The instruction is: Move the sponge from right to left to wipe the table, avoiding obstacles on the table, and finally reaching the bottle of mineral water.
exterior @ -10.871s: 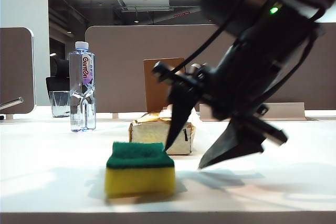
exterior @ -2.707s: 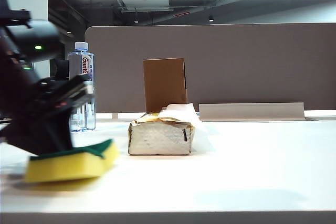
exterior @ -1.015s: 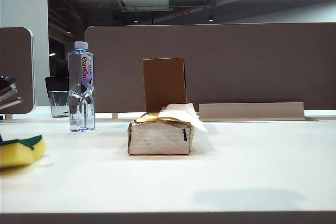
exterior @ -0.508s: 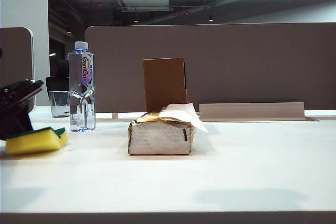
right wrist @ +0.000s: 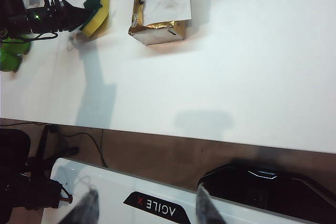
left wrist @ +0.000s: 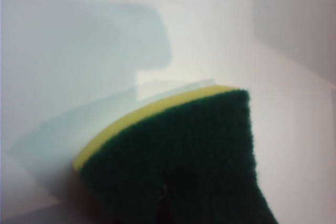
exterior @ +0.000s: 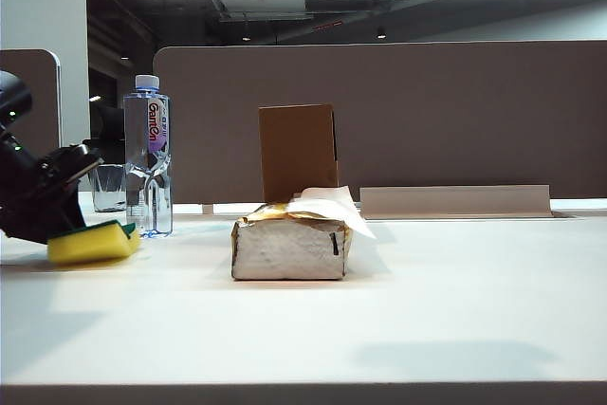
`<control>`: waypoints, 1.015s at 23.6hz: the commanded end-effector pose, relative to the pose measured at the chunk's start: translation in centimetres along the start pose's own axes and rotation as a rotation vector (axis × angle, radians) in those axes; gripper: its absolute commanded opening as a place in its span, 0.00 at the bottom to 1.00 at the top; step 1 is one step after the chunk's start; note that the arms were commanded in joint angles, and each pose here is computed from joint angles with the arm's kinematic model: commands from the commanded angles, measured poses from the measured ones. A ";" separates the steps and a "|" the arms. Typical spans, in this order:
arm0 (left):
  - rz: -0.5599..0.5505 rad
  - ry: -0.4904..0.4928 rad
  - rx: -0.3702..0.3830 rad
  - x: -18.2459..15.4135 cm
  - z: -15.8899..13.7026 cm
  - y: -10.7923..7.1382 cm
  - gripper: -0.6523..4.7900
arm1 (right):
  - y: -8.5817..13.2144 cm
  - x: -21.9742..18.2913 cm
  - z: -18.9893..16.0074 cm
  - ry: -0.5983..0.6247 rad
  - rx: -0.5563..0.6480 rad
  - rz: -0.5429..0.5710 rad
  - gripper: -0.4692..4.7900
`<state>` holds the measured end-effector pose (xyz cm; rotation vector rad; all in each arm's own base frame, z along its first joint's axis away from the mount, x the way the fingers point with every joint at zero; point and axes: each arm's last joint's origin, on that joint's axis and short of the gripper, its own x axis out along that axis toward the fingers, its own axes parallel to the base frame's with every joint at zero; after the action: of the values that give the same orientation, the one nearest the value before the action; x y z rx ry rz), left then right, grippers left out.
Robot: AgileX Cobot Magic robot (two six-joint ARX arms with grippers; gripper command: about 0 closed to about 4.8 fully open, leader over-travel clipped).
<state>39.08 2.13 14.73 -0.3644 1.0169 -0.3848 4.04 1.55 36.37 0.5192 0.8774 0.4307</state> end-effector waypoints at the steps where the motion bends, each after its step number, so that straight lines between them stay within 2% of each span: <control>1: 0.068 0.001 -0.004 0.9 1.4 0.8 0.11 | 0.1 -0.1 0.0 -0.008 -0.001 0.004 0.54; 5: 0.068 0.009 -0.011 1.6 2.6 1.2 0.11 | 0.1 -0.1 0.0 -0.007 0.000 0.004 0.54; 16: 0.064 0.009 -0.010 1.6 2.6 1.1 0.13 | 0.1 -0.1 0.0 -0.007 0.000 0.005 0.54; 21: 0.065 0.009 -0.011 1.6 2.6 1.1 0.38 | 0.1 -0.1 0.0 -0.007 0.000 0.005 0.54; 24: 0.065 0.012 -0.013 1.5 2.6 1.1 0.40 | 0.1 -0.1 0.0 -0.007 0.000 0.005 0.54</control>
<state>42.65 2.49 15.28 -0.3452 0.9788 -0.3723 4.04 1.55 36.37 0.5230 0.8784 0.4289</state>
